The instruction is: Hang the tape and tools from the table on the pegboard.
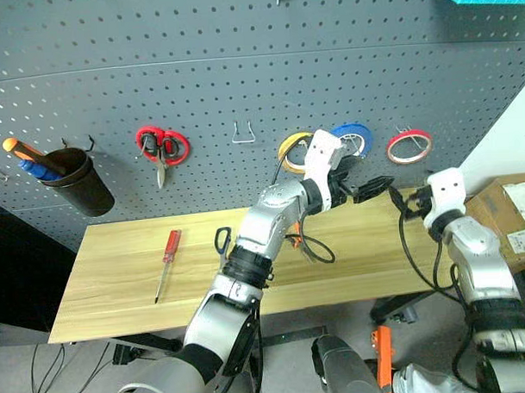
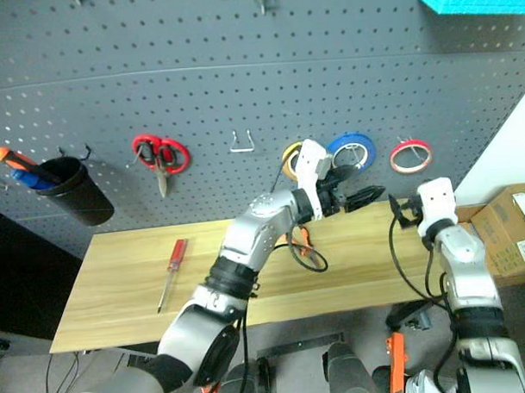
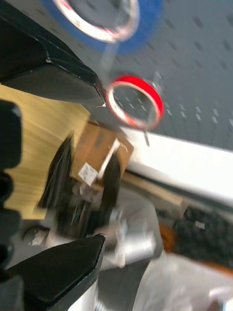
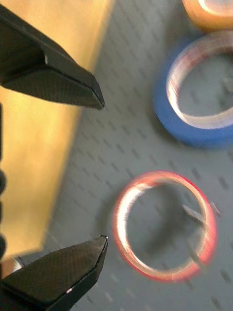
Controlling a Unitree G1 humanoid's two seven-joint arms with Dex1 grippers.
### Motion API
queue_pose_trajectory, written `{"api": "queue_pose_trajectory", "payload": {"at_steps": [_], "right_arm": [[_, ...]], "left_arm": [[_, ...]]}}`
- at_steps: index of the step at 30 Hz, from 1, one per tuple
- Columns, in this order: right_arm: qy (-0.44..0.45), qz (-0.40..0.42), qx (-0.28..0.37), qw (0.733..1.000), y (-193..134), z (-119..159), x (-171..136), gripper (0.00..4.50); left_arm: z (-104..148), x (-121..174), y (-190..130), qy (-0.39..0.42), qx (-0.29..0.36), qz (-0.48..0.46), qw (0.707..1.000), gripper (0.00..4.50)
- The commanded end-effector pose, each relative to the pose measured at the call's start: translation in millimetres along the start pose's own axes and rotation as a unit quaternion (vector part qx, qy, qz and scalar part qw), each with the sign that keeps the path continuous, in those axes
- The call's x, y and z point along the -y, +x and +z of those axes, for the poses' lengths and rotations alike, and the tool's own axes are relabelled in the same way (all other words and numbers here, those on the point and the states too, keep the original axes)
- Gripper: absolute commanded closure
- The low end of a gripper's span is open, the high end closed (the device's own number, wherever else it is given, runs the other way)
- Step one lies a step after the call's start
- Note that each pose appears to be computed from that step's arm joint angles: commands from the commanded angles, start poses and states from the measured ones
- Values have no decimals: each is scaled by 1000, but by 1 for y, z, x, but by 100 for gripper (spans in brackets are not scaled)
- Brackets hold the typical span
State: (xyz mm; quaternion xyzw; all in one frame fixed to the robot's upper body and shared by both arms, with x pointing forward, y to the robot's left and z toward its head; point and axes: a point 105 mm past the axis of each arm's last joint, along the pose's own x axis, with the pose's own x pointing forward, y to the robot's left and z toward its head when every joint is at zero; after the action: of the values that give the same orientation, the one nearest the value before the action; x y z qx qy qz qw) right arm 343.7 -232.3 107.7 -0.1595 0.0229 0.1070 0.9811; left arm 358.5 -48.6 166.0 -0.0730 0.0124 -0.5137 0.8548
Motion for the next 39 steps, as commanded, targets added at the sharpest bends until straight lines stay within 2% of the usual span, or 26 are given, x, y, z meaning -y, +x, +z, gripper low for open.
{"api": "queue_pose_trajectory", "payload": {"at_steps": [1,5,11,14,19,28,39], "right_arm": [[5,33,-19,999,-13,13,-28,3],[22,70,-71,995,-11,8,-61,3],[36,146,-122,981,19,10,-111,3],[44,180,-157,970,33,7,-131,3],[44,240,-213,946,41,-3,-156,3],[82,238,-268,930,61,-3,-177,3],[42,217,-268,938,83,-3,-178,3]], "left_arm": [[1,-7,-22,6,2,59,998,0],[-26,-24,-58,-5,-46,156,987,0],[-54,-22,-115,-41,-104,230,967,0],[-62,-26,-142,-37,-133,274,952,0],[-69,-33,-173,-56,-144,326,933,0],[-83,-27,-206,-71,-167,352,918,0],[-82,-21,-204,-68,-166,355,918,0]]}}
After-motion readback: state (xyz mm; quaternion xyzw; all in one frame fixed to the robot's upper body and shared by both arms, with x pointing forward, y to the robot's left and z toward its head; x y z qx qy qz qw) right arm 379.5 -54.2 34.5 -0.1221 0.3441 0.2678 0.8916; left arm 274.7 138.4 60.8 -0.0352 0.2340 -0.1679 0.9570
